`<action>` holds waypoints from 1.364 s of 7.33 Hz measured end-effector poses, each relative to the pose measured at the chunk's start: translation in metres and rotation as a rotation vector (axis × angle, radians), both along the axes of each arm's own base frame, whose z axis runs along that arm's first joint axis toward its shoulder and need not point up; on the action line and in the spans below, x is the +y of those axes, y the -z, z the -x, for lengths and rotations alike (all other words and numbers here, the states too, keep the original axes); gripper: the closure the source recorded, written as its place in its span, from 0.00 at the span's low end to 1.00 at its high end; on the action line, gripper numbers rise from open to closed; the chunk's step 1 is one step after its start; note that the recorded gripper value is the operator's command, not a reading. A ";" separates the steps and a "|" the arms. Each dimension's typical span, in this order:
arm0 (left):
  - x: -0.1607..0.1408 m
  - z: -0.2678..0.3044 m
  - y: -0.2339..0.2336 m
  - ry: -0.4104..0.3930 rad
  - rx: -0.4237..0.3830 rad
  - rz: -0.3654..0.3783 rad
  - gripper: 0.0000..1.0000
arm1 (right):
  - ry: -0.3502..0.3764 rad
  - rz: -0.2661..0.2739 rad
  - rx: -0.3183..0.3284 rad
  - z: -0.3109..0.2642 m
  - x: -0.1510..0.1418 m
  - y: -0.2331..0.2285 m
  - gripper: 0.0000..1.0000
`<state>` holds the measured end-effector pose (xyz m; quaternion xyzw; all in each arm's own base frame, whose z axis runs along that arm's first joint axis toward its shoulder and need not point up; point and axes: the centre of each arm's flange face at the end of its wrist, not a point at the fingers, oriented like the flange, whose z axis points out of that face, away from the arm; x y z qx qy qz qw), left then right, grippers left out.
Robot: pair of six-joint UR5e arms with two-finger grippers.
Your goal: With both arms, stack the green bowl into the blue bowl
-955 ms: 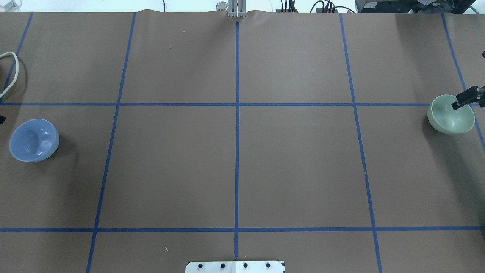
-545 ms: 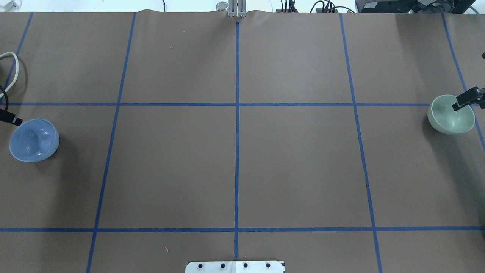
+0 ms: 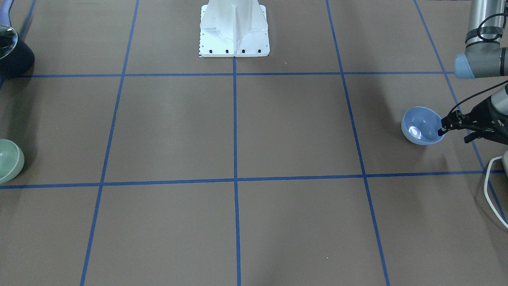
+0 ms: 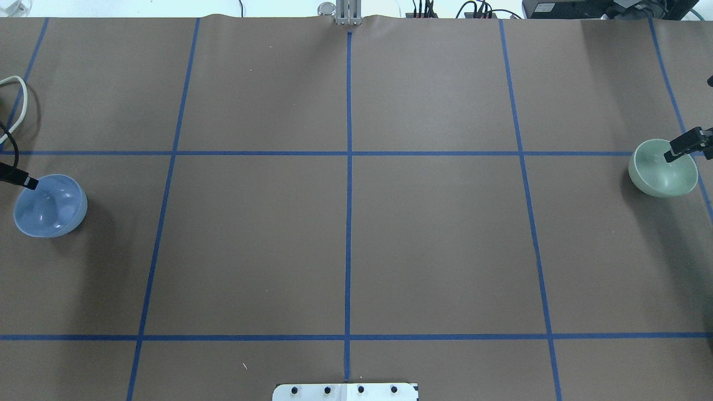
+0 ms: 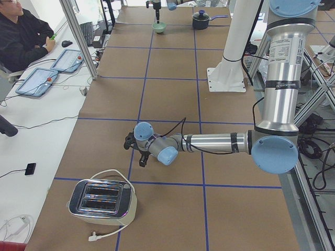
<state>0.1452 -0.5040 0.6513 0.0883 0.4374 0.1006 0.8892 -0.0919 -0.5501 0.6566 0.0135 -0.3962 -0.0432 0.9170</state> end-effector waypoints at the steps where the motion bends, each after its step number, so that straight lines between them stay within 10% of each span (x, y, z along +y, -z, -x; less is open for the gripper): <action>1: 0.002 -0.002 0.000 -0.003 0.000 0.003 0.03 | 0.001 0.004 0.000 0.000 0.001 -0.002 0.00; 6: 0.006 -0.015 0.002 -0.014 0.011 0.003 0.06 | 0.012 0.055 0.024 -0.002 0.007 -0.040 0.07; 8: 0.006 -0.016 0.002 -0.014 0.012 0.004 0.38 | 0.015 0.051 0.024 -0.001 0.005 -0.040 0.29; 10: 0.007 -0.016 0.002 -0.015 0.012 0.005 0.50 | 0.016 0.043 0.019 0.001 -0.001 -0.033 0.41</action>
